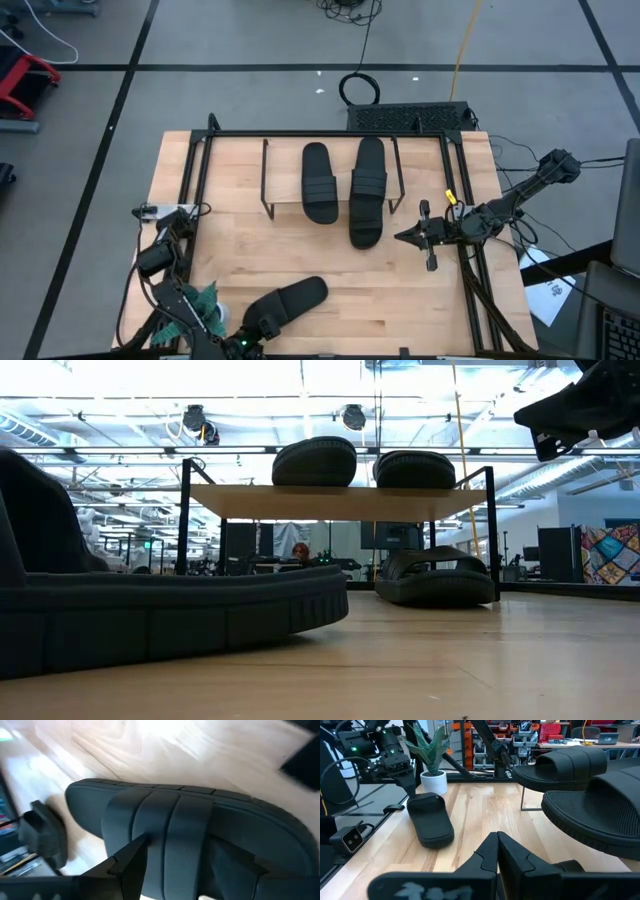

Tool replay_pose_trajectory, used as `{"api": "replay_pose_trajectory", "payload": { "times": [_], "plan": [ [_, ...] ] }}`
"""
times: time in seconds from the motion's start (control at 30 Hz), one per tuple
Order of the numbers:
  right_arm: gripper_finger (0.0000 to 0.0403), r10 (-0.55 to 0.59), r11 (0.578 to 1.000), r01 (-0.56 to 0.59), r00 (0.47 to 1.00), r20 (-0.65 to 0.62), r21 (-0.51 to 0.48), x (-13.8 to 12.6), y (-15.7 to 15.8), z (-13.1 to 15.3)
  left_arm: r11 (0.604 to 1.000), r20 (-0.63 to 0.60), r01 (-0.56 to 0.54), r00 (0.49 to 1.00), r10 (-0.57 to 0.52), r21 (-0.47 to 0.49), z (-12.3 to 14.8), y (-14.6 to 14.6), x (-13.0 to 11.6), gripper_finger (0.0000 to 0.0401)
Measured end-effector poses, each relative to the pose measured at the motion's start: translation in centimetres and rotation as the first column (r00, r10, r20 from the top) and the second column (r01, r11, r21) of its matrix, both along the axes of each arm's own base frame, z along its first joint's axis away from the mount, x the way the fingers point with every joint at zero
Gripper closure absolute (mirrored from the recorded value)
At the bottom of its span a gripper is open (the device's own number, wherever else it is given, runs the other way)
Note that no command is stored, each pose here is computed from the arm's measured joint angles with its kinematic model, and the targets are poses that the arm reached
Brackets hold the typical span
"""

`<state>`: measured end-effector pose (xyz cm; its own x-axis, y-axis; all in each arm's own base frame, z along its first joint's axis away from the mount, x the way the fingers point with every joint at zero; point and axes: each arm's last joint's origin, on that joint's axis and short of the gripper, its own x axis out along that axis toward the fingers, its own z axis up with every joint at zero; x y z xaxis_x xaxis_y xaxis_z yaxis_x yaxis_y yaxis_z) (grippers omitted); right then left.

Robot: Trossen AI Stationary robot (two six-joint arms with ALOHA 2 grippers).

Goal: Pick and place slides into the shelf
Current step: Put the black slide under the shelf

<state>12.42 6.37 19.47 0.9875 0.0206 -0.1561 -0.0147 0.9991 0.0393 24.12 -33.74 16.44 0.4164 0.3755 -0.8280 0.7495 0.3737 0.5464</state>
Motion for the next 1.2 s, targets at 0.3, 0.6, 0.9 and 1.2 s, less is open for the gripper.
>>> {"api": "replay_pose_trajectory", "payload": {
  "times": [0.3,0.6,0.9,1.2],
  "plan": [
    [0.0403,0.001,1.000,-0.001,1.000,-0.001,0.000,0.0,0.0,0.0,0.997,0.087,0.008,0.996,-0.015,0.076,-0.7,0.4,0.2,0.0193],
    [0.0403,0.001,1.000,-0.001,1.000,-0.001,0.000,0.0,0.0,0.0,0.994,0.100,0.087,0.990,-0.094,0.072,-0.7,-0.1,0.7,0.0385],
    [0.0403,0.002,1.000,-0.002,1.000,-0.003,-0.005,0.0,0.0,-0.2,0.986,0.173,0.135,0.973,-0.150,0.096,0.7,-0.6,2.1,0.0400],
    [0.0403,0.002,1.000,-0.002,1.000,0.011,0.005,-0.6,-0.4,-3.3,0.989,0.241,0.142,0.960,-0.146,0.034,4.7,-1.9,2.8,0.0400]
  ]
}}
